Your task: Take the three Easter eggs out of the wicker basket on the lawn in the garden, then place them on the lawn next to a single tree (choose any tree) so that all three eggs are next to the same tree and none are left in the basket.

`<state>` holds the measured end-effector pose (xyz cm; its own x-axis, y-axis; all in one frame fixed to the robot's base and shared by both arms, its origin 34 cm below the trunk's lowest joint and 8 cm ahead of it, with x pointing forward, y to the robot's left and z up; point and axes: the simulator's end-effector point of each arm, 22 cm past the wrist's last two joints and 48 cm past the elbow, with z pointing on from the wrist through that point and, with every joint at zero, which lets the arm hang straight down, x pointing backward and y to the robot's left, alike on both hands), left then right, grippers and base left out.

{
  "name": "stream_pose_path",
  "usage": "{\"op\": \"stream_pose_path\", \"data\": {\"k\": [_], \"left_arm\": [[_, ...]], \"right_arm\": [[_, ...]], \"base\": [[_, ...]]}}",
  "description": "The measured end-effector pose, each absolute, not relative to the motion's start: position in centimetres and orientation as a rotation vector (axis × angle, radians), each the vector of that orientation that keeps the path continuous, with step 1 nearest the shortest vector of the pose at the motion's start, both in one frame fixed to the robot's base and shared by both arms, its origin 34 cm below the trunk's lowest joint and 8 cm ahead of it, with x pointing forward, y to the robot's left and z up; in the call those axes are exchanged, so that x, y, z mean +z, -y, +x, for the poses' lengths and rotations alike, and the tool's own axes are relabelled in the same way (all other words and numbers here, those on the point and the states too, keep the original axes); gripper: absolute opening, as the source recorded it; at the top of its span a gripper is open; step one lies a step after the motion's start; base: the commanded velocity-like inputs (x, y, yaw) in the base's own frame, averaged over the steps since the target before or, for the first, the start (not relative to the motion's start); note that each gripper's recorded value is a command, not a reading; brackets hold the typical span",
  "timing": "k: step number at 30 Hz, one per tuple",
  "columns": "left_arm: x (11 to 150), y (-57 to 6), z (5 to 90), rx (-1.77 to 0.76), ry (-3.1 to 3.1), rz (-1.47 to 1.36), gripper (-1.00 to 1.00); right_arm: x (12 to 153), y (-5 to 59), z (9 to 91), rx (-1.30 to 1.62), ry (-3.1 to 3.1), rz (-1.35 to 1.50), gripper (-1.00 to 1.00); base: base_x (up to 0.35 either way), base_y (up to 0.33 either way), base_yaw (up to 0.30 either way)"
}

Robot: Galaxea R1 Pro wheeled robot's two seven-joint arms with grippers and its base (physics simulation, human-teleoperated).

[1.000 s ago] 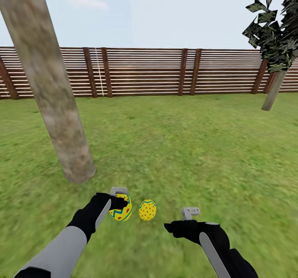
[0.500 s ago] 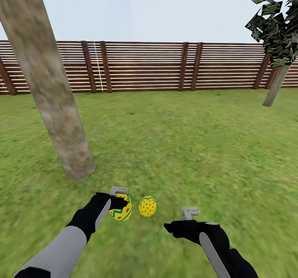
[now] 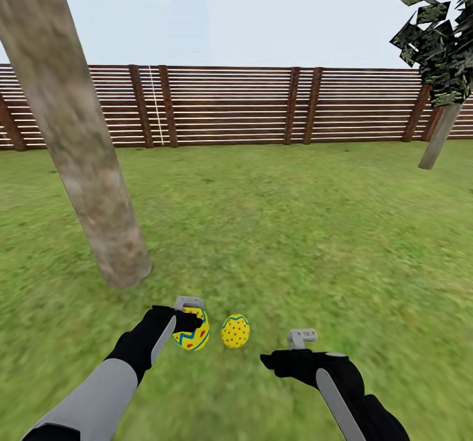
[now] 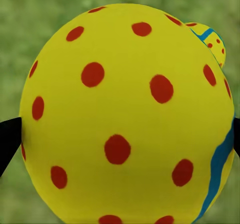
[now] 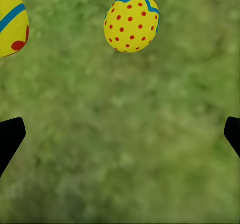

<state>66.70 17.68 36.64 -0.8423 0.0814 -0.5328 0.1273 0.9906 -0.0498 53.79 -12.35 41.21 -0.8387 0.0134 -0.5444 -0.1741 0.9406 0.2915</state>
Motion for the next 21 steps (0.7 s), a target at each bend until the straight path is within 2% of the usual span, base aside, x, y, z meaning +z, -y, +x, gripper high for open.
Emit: {"op": "stream_pose_path", "data": {"k": [10, 21], "left_arm": [[36.65, -17.68, 66.69, -0.111, -2.577, 0.147, -1.00], [36.68, -17.67, 66.70, -0.112, -2.576, 0.146, -1.00]], "right_arm": [[41.22, 12.38, 53.79, 0.447, -2.530, -0.114, 1.00], [41.24, 12.35, 53.79, 0.447, -2.530, -0.114, 1.00]], "base": [[0.139, 0.044, 0.000], [0.285, 0.049, 0.000]]}}
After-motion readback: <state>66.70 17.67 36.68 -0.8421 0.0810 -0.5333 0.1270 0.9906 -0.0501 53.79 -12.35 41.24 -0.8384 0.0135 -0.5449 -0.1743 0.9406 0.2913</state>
